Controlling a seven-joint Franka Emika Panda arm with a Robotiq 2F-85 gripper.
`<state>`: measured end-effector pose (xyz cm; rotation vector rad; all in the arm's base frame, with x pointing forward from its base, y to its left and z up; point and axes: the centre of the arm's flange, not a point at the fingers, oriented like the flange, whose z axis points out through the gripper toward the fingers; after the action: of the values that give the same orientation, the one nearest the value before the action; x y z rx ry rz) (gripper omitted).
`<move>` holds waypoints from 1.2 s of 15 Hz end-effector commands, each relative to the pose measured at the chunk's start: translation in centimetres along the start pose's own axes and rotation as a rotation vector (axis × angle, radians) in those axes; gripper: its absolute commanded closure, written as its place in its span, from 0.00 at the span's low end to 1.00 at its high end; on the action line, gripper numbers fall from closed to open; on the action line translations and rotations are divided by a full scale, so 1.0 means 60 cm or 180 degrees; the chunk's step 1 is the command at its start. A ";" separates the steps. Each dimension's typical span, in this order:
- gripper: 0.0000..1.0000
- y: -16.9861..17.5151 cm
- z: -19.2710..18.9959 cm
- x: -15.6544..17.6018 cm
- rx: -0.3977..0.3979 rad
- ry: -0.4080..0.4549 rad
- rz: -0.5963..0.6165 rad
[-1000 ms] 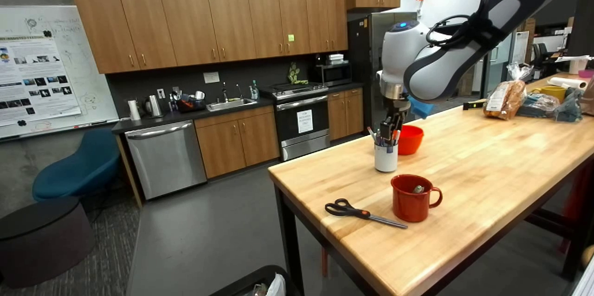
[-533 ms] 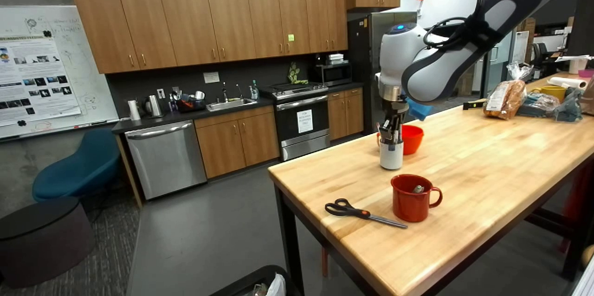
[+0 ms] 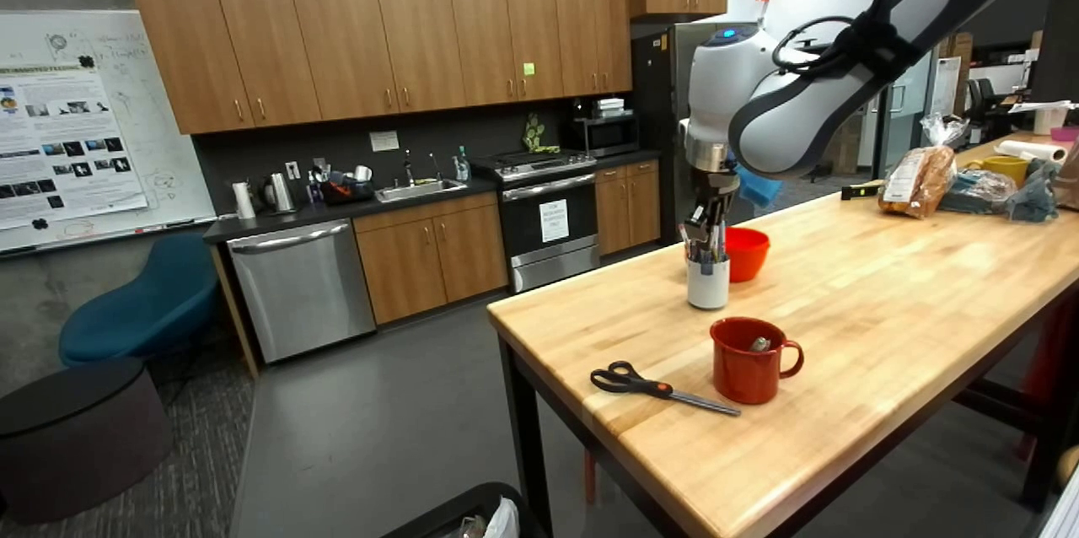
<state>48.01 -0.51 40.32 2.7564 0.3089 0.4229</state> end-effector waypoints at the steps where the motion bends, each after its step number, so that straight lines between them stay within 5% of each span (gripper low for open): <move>1: 0.93 0.006 -0.049 -0.004 -0.0051 0.0035 0.0065; 9: 0.93 0.016 -0.149 -0.022 -0.0080 0.0140 0.0197; 18: 0.93 0.007 -0.237 -0.055 0.0271 0.0183 0.0366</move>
<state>42.93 1.78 51.11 2.8121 0.1774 0.5479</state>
